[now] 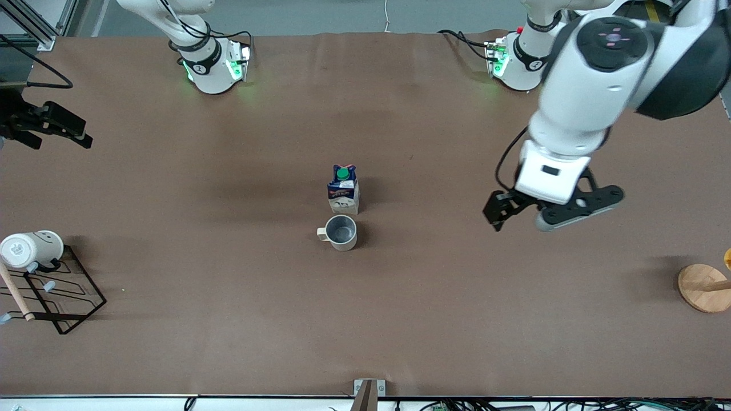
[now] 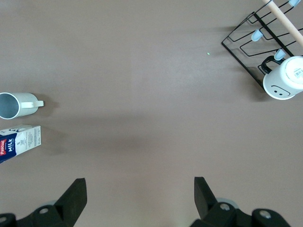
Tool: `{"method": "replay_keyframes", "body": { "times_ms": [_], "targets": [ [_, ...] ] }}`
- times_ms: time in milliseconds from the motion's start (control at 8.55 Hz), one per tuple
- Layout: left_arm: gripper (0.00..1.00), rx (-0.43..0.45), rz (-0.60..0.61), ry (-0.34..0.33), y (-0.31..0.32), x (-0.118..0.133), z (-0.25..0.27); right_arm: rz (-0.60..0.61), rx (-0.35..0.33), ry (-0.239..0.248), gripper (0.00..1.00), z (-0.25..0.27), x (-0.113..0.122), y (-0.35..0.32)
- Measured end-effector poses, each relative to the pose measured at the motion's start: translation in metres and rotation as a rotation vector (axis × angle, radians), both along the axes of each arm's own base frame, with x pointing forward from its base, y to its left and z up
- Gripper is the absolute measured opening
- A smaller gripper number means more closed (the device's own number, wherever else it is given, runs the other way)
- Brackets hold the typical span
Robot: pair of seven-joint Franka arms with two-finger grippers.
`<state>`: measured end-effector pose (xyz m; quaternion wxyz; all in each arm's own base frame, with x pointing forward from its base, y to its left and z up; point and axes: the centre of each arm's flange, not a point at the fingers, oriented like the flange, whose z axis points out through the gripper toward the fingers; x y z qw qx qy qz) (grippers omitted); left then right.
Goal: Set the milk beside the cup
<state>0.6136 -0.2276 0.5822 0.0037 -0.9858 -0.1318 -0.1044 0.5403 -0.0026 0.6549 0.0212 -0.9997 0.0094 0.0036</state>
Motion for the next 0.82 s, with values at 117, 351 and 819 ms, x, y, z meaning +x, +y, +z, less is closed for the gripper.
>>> {"method": "replay_keyframes", "body": {
  "times_ms": [117,351,819],
  "targets": [
    [1.00,0.000,-0.046,0.027,0.037,-0.001,0.012,0.000,0.000,0.002,1.00,0.000,0.000,0.000],
    [1.00,-0.011,-0.128,0.055,0.119,-0.019,0.040,-0.001,-0.002,0.006,1.00,-0.001,-0.001,-0.001],
    [1.00,-0.008,-0.216,0.080,0.180,-0.101,0.071,-0.001,-0.005,0.009,1.00,-0.002,-0.001,-0.001]
  ]
}}
